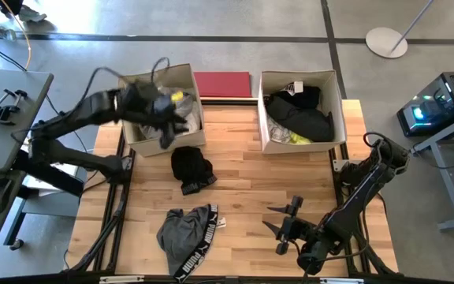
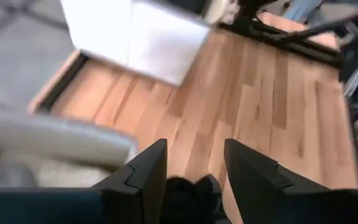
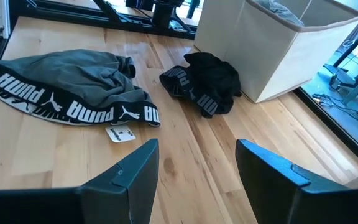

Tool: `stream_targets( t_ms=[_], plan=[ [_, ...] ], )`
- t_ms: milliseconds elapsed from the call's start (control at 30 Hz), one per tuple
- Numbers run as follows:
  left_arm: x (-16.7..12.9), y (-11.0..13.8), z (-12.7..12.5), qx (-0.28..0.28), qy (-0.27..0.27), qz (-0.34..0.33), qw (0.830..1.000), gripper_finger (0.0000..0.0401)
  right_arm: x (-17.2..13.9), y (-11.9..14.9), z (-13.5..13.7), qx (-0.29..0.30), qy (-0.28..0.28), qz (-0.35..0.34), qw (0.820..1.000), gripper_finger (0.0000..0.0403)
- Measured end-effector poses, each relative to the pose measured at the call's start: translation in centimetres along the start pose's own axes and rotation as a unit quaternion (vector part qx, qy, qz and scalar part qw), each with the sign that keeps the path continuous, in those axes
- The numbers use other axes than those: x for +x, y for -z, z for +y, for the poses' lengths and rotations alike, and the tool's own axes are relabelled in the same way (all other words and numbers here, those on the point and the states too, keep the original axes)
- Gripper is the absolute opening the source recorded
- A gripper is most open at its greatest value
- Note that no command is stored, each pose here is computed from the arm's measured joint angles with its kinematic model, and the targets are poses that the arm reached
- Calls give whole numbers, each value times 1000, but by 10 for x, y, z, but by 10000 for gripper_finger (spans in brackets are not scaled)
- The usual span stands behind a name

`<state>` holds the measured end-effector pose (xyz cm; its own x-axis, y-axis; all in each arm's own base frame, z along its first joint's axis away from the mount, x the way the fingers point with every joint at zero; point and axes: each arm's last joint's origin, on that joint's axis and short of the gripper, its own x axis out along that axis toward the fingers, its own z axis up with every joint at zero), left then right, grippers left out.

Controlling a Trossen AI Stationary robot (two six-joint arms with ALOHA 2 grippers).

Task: Sort clothes
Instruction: Adjust the left laundry organizer

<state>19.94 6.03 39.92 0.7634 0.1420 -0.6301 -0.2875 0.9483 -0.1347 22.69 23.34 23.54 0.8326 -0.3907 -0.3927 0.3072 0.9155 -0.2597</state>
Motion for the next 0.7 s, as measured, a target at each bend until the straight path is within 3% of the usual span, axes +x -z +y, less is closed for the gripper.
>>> stream_targets(
  t_ms=[100, 233, 333, 400, 567, 700],
  plan=[
    [2, 9, -34, 56, -38, 13, 998, 133, 0, 0, 0, 3, 0, 0, 1000, 201],
    [12, 30, -60, 20, -99, 63, 993, 121, 0, 0, 0, 13, -1, 1, 1000, 201],
    [25, 49, -70, 20, -114, 88, 989, 122, 0, 0, 0, 15, -4, 2, 1000, 201],
    [34, 63, -70, 26, -140, 103, 985, 130, 0, 0, 0, 15, -4, 3, 1000, 201],
    [52, 85, -51, 48, -277, 100, 954, 167, 0, 0, 0, 1, -3, 2, 1000, 201],
    [67, 90, -37, 71, -296, 105, 947, 197, 1, 0, 0, -6, -3, 2, 1000, 201]
  ],
)
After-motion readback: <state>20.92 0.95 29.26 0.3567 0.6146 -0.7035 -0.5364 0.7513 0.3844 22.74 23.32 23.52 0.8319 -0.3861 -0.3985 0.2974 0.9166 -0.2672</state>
